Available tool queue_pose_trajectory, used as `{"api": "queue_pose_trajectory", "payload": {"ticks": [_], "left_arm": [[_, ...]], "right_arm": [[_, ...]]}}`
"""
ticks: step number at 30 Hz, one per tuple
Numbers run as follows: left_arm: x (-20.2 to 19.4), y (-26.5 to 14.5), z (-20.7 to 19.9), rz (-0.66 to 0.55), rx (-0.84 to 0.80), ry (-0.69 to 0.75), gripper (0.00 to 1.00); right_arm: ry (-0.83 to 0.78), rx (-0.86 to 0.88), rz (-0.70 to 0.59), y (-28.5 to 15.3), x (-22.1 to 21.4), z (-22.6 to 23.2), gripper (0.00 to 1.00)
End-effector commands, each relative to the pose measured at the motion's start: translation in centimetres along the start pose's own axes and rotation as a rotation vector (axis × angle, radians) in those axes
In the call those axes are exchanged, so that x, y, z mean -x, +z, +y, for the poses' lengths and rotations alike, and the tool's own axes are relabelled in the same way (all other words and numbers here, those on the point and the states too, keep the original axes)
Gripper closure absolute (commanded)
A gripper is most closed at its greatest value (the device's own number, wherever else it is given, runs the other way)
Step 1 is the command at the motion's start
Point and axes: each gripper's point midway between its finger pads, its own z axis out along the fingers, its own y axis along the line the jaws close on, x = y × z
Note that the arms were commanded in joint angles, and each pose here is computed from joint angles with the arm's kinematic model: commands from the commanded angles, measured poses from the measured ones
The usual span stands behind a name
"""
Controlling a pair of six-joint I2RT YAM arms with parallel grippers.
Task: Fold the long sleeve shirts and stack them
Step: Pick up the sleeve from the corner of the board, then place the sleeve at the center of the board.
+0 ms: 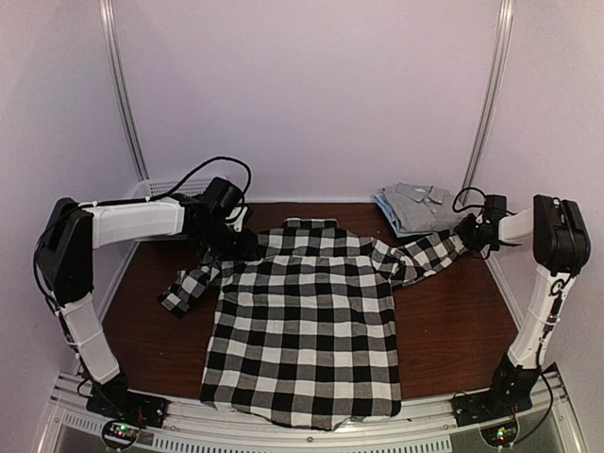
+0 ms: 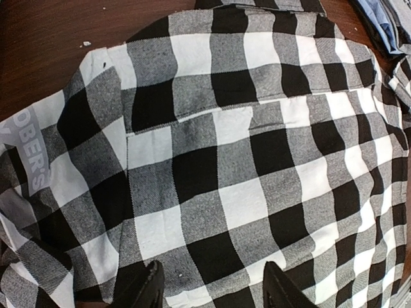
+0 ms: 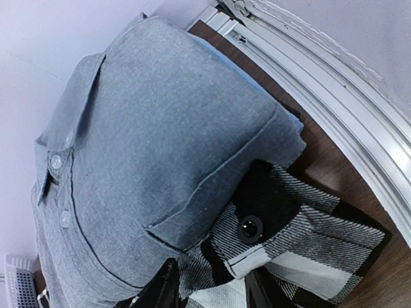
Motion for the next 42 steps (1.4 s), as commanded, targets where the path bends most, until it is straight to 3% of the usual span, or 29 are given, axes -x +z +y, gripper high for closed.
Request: {"api": "queue_pose_trajectory", "payload": {"ticks": [1,9,17,24,32,36,42], "left_arm": [[1.4,-1.9,-0.9,-0.056,-0.017,0.011,0.47],[1.9,-2.2,-1.4,-0.063,-0.036,0.014,0.47],[2.7,-3.4,-2.6,-0.086,-0.079,0.016,0.47],[3.4,-4.6,-4.1,-0.105,-0.131,0.021,0.47],[3.9,-5.8,-6.5,-0.120,-0.213,0.042,0.47],[3.6,-5.9,-7.1,-0.117,-0.251,0.035,0.47],[2.2,-5.2,-7.7,-0.090,-0.317,0.025,0.47]], "right_arm": [[-0.009,0.005,-0.030,1.0,1.0,-0.5,0.69],[-0.060,-0.005,-0.029,0.1,1.4,-0.2,1.00],[-0.120,0.075,-0.094,-5.2,2.6,2.9,1.00],[-0.210,0.215,-0.115,-11.0,1.0,8.8,1.00],[-0.400,0.374,-0.077,-17.8,-6.8,18.1,1.00],[-0.480,0.443,-0.002,-20.0,-14.0,21.8,1.00],[-0.503,0.529,0.145,-21.2,-25.3,23.9,1.00]]}}
